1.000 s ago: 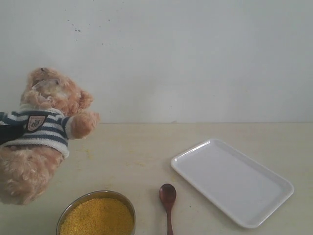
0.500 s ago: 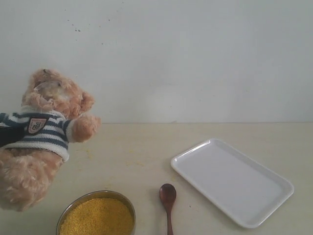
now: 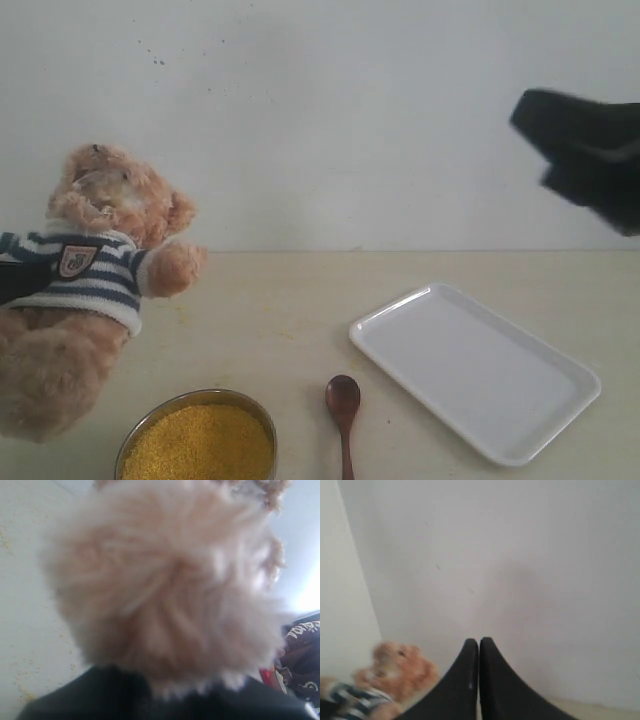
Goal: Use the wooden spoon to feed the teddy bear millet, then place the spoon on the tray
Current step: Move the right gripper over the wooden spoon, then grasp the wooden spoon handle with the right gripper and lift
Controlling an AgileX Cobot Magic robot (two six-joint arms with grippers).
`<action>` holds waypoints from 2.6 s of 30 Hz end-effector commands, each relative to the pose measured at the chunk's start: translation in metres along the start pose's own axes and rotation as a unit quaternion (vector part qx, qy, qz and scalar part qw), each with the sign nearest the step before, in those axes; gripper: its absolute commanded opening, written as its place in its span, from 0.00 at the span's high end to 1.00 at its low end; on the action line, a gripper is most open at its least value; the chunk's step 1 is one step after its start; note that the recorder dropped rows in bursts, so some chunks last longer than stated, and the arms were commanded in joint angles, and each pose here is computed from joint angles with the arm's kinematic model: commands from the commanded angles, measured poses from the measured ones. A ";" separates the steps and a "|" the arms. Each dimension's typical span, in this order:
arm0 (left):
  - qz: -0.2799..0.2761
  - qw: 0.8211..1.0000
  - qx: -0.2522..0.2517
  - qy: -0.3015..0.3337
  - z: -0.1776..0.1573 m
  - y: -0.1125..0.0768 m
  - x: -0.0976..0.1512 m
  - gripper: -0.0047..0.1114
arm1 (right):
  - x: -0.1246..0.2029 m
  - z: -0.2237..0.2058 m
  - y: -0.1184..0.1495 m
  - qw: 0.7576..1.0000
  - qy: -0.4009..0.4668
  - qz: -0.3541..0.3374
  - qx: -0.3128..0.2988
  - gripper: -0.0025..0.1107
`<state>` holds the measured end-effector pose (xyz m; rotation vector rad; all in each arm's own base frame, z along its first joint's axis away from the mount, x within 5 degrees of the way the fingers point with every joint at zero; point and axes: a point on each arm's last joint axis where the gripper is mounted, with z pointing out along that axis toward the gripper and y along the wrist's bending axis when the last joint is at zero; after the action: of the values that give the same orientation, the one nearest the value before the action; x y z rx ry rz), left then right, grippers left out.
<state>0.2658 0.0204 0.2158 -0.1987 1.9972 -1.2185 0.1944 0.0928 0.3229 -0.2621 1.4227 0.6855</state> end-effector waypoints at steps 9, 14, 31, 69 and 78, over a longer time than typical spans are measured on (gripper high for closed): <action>0.001 1.000 0.013 -0.006 0.000 -0.004 0.000 0.93 | 0.069 0.078 -0.089 0.855 0.433 -0.186 0.217 0.98; 0.000 1.000 0.013 -0.008 0.000 -0.004 0.000 0.93 | 0.072 0.073 -0.092 0.841 0.453 -0.177 0.236 0.98; 0.005 1.000 0.014 0.003 0.000 -0.004 0.002 0.93 | 0.109 0.061 -0.026 0.773 0.613 -0.145 0.080 0.98; 0.016 1.000 0.010 0.003 0.000 -0.003 0.002 0.93 | 0.201 0.111 0.035 0.817 0.569 -0.087 0.026 0.53; 0.016 1.000 0.011 0.003 0.000 -0.004 0.002 0.93 | 0.235 0.108 0.027 0.793 0.601 -0.091 0.032 0.55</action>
<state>0.2650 0.0200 0.2149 -0.1628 2.0071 -1.2024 0.2656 0.2376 0.1211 -0.8714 2.5853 0.2527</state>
